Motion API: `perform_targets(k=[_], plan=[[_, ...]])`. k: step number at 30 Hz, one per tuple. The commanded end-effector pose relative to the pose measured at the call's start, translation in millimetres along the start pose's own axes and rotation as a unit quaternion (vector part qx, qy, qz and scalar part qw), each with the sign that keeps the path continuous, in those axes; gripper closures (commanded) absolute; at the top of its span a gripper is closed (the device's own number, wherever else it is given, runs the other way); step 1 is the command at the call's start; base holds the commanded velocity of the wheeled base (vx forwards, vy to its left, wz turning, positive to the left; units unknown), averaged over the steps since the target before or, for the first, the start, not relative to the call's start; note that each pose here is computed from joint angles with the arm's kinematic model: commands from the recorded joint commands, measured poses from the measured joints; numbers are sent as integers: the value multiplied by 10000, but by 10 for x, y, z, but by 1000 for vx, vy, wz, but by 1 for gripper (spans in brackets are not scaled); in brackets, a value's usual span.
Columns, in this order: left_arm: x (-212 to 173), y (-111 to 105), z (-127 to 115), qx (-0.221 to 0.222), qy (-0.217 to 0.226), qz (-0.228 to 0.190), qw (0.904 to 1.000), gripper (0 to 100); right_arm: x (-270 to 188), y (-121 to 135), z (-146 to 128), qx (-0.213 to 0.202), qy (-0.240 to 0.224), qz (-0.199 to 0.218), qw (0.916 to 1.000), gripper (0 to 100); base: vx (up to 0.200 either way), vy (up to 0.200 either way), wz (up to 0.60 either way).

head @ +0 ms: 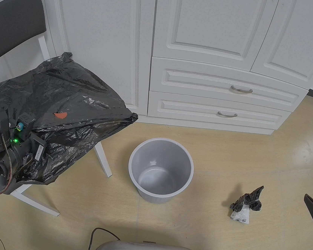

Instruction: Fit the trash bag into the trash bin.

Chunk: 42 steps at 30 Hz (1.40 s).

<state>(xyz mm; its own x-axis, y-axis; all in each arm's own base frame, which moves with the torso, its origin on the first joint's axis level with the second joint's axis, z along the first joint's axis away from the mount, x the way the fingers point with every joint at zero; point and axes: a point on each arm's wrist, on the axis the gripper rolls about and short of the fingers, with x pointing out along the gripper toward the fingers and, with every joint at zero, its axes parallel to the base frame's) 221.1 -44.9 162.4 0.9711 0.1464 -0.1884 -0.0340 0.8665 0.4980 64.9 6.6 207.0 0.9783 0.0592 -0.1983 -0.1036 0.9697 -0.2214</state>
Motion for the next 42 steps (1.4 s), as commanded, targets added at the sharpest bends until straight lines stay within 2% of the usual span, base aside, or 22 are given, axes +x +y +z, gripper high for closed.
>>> perform_targets(k=[1,7,9,15,23,24,29,37,42], plan=[[-52,-4,73,-425,-187,-48,9989,100,-8,3,-11,-4,11,8,10000,0,0,0,0],[-122,15,1,-1223,-140,-102,9923,100,12,7,-25,-7,56,18,10000,0,0,0,0],[-166,49,-45,-1425,-179,-271,9893,100,15,5,-26,-5,68,-2,10000,0,0,0,0],[-224,156,-148,-1494,-195,-402,9878,100,3,2,-31,1,60,-35,10000,0,0,0,0],[-175,234,-161,-1521,-220,-414,9873,100,13,2,-32,-16,87,-52,9999,0,0,0,0],[-131,250,-223,-1490,-164,-631,9867,100,2,9,-72,-210,131,-64,9997,0,0,0,0],[-102,233,-248,-1497,-121,-768,9857,100,9,24,-140,-467,199,-43,9987,0,0,0,0],[-74,318,38,-1593,-778,-692,9817,100,-53,14,-104,-509,1,-72,9987,0,0,0,0],[-83,291,106,-1663,-897,-775,9789,100,-88,4,-66,-486,-119,-97,9987,0,0,0,0]])
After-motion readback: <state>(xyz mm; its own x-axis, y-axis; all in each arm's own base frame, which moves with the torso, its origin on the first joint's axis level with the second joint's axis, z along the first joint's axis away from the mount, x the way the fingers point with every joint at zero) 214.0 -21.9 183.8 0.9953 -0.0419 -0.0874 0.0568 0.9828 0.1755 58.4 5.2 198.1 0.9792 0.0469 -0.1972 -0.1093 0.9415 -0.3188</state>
